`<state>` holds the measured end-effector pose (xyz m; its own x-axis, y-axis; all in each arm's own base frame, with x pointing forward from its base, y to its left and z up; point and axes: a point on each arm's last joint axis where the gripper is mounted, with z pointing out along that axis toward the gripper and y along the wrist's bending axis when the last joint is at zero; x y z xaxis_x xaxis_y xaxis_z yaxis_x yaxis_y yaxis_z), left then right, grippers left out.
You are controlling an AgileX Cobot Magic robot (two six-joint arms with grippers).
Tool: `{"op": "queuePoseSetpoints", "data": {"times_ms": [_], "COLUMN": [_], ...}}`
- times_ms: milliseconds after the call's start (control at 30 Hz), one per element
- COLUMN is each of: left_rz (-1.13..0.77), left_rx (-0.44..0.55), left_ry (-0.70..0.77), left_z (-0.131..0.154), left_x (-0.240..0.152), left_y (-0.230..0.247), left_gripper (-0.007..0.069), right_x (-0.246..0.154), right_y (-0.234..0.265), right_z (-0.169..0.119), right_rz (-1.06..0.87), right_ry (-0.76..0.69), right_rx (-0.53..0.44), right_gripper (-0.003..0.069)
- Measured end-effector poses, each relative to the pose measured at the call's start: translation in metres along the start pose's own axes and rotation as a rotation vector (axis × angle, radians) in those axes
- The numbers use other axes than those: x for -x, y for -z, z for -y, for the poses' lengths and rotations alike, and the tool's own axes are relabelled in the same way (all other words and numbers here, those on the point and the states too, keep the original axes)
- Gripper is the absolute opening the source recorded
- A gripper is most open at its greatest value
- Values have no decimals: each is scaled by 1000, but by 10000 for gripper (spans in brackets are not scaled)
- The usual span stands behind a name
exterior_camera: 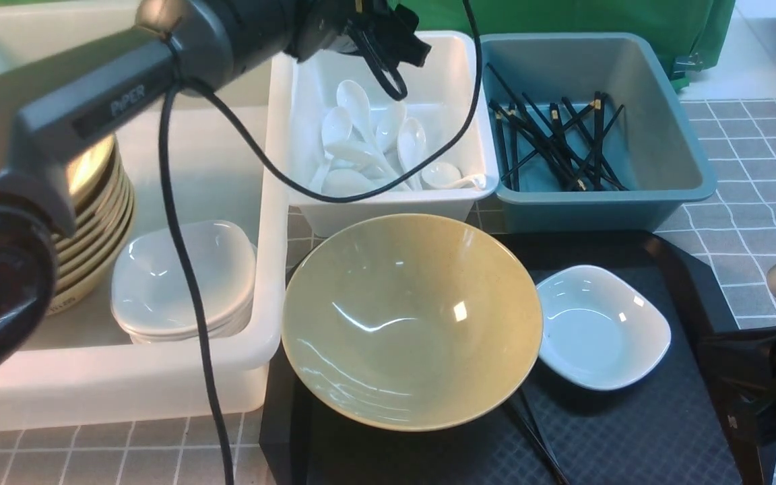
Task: On grey table put chopsticks spoon bowls plates into blue grey white boxes.
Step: 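Grasp the large bowl on the tray by its rim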
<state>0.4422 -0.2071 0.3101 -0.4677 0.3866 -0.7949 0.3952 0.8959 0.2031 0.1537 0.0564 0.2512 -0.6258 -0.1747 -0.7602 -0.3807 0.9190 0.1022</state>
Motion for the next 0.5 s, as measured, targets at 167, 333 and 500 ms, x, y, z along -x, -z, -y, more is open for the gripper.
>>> {"op": "queuePoseSetpoints", "data": {"times_ms": [167,333,500], "left_rz": [-274,-544,-630], "left_rx": [-101,-208,-227], "left_ry": [10,-100,-129], "left_z": [24,52,69], "left_x": [-6,-31,-47], "left_y": [47,52,35], "left_gripper": [433,429,426], "right_x": [0,0,1], "right_y": [0,0,0], "right_z": [0,-1,-2], "right_rz": [0,4,11], "right_ry": [-1,-25,-59], "right_rx": [0,11,25], "right_gripper": [153,153,158]}}
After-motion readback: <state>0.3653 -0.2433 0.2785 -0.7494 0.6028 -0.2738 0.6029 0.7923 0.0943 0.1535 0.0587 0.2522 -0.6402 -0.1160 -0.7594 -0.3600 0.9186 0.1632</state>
